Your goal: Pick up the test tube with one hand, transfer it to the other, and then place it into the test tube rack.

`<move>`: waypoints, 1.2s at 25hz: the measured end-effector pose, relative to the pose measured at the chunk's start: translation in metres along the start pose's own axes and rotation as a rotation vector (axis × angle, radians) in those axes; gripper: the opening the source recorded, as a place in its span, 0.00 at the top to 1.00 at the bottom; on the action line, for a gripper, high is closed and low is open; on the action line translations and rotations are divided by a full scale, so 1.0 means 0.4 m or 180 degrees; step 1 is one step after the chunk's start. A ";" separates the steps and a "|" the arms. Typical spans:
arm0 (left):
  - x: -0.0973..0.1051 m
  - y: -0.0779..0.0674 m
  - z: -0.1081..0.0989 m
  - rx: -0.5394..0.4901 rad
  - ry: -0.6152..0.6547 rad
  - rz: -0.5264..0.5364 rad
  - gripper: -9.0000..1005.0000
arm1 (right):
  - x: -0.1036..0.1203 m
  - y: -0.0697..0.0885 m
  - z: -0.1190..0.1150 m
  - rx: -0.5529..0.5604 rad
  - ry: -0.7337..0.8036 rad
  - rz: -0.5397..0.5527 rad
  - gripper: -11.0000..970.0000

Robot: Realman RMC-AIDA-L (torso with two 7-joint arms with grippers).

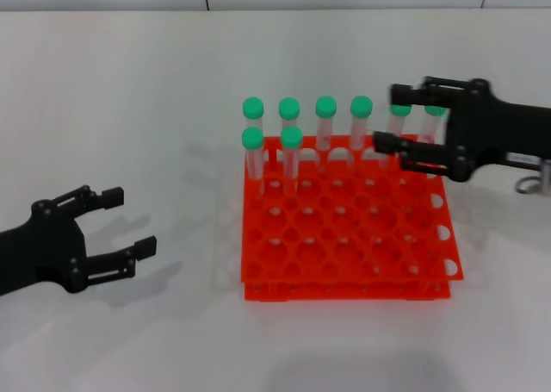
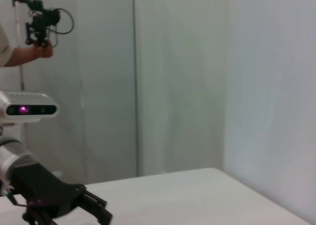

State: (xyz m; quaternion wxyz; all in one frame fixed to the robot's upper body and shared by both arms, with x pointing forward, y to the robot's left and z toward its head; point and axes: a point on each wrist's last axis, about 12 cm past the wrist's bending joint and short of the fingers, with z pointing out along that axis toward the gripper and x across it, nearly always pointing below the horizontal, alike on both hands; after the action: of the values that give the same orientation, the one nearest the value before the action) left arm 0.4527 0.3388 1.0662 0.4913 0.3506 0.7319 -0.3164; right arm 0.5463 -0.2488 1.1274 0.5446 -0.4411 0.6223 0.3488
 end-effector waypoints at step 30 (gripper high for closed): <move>-0.085 0.046 0.053 0.0738 0.0209 0.0007 0.13 | 0.115 0.029 -0.095 -0.0101 0.0471 0.0254 0.10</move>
State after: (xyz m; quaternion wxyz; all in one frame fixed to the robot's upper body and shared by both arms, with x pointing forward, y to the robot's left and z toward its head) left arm 0.4876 0.3251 1.0893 0.4236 0.4160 0.7057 -0.3867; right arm 0.5206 -0.2869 1.0878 0.4757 -0.4490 0.6723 0.3465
